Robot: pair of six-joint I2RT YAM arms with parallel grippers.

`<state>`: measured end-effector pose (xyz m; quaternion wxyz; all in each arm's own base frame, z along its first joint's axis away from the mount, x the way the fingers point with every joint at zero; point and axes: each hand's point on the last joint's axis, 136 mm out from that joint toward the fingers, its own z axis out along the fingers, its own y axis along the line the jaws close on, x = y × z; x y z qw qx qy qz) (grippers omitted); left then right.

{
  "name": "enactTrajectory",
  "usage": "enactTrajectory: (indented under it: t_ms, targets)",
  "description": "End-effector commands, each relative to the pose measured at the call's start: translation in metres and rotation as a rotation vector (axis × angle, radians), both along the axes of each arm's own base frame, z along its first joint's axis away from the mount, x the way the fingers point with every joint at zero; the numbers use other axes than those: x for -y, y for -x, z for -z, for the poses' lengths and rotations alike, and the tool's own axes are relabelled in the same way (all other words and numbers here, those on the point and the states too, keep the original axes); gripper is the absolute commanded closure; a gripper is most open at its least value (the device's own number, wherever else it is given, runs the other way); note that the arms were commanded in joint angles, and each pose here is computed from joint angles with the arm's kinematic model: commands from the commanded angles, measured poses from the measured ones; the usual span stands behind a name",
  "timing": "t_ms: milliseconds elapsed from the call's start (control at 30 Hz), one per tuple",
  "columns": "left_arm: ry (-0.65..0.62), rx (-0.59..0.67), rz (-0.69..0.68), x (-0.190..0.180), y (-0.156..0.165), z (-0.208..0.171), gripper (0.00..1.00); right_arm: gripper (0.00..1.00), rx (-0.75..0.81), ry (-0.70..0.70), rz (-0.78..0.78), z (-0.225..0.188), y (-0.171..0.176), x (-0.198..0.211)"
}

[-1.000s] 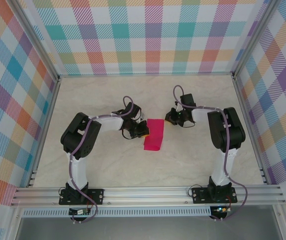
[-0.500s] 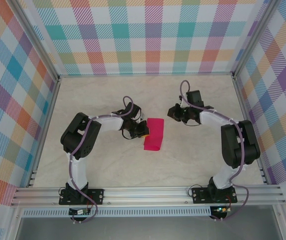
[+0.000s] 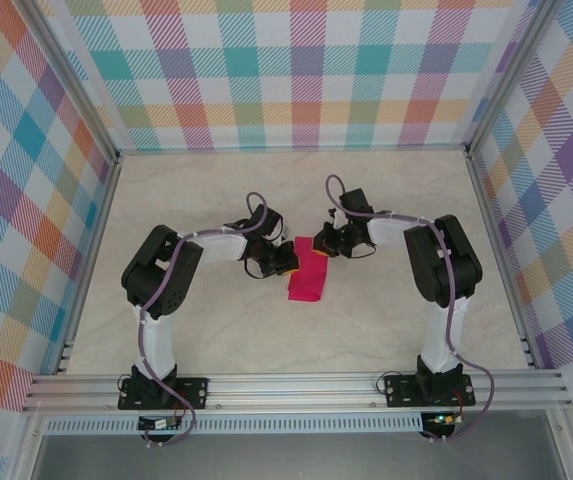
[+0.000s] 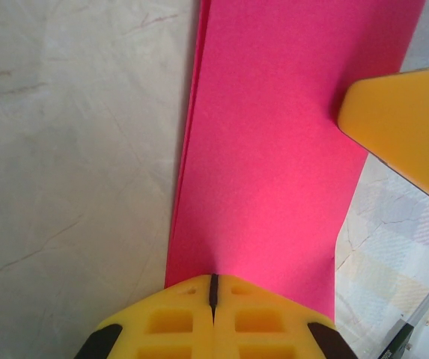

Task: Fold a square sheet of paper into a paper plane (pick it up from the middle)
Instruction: Fold the square sheet of paper in half at the center of the table.

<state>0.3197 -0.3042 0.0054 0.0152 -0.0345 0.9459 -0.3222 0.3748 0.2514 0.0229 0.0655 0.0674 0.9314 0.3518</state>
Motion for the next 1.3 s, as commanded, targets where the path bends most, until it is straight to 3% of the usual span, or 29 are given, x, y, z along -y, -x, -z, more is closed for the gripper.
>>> enactTrajectory:
  t_ms: [0, 167, 267, 433, 600, 733, 1267]
  targets:
    - [-0.469, -0.339, -0.028, -0.095, 0.094, 0.1, 1.0, 0.9, -0.01, -0.005, 0.082, 0.004, -0.017, 0.014]
    - [-0.465, -0.338, -0.027, -0.096, 0.095, 0.1, 1.0, 0.9, -0.017, 0.03, 0.192, 0.007, -0.032, 0.041]
    - [-0.463, -0.339, -0.028, -0.095, 0.095, 0.099, 1.0, 0.9, 0.062, 0.045, 0.223, -0.017, -0.035, 0.048]
    - [-0.46, -0.324, -0.027, -0.093, 0.091, 0.099, 1.0, 0.9, 0.122, -0.026, 0.134, -0.062, -0.004, 0.025]
    - [-0.456, -0.312, -0.035, -0.092, 0.089, 0.1, 1.0, 0.9, 0.016, -0.037, 0.008, -0.045, 0.054, -0.01]
    - [-0.459, -0.313, -0.024, -0.092, 0.091, 0.102, 1.0, 0.9, -0.05, -0.045, -0.037, -0.028, 0.08, -0.023]
    - [-0.461, -0.301, -0.028, -0.092, 0.09, 0.104, 1.0, 0.9, -0.156, 0.044, -0.062, 0.018, 0.116, -0.008]
